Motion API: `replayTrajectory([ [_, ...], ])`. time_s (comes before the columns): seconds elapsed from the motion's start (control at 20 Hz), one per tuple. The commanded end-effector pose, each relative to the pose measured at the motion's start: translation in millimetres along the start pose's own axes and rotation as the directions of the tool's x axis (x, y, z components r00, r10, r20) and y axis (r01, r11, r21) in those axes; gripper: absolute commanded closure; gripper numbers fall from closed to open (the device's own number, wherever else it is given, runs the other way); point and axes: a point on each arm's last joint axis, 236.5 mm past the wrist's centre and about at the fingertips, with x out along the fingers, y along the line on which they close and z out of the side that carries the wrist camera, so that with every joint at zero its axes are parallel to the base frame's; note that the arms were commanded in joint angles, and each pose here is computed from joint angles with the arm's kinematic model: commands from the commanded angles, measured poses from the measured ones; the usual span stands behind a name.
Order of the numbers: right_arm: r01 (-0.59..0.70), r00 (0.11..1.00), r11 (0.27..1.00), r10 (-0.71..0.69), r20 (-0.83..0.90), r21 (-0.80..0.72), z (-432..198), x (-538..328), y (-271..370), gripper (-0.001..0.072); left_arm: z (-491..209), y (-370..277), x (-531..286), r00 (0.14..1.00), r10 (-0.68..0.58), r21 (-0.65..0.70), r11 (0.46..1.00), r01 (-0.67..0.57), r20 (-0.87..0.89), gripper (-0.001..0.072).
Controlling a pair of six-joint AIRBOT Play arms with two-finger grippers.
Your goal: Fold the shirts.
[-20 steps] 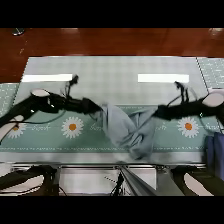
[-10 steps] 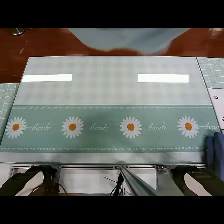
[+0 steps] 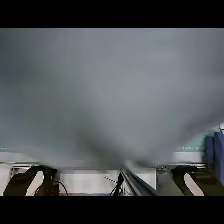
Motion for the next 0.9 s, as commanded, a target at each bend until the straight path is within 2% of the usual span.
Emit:
replayTrajectory([
  [0.0,-0.003,0.988,0.999,0.009,-0.153,0.039,-46,5,0,0.0689,-87,8,-5,0.951,0.021,-0.089,0.995,-0.051,-0.310,0.0681],
  [0.05,-0.017,0.979,0.998,0.029,-0.201,0.058,-60,15,0,0.0689,-115,7,1,0.920,-0.014,-0.150,0.987,-0.049,-0.391,0.0681],
  [0.15,-0.038,0.948,0.993,0.070,-0.310,0.109,-97,38,-1,0.0689,-174,-10,15,0.840,-0.160,-0.273,0.962,0.015,-0.518,0.0681],
  [0.25,-0.042,0.889,0.984,0.117,-0.443,0.175,-150,65,-4,0.0689,-240,-25,28,0.741,-0.305,-0.413,0.910,0.041,-0.598,0.0681],
  [0.4,0.031,0.815,0.960,0.137,-0.563,0.277,-237,118,-23,0.0688,-350,-19,62,0.650,-0.388,-0.573,0.815,-0.090,-0.653,0.0680],
  [0.5,0.093,0.794,0.942,0.125,-0.594,0.322,-287,158,-41,0.0688,-402,-18,97,0.687,-0.427,-0.671,0.732,-0.119,-0.588,0.0680],
  [0.6,0.148,0.777,0.924,0.112,-0.620,0.352,-321,201,-60,0.0688,-441,-7,129,0.746,-0.393,-0.709,0.689,-0.148,-0.538,0.0680],
  [0.75,0.184,0.764,0.889,0.139,-0.631,0.419,-358,268,-78,0.0688,-478,21,168,0.772,-0.293,-0.694,0.675,-0.250,-0.564,0.0680],
  [0.85,0.209,0.733,0.854,0.187,-0.655,0.477,-385,303,-82,0.0688,-481,33,198,0.789,-0.263,-0.686,0.681,-0.257,-0.556,0.0680],
])
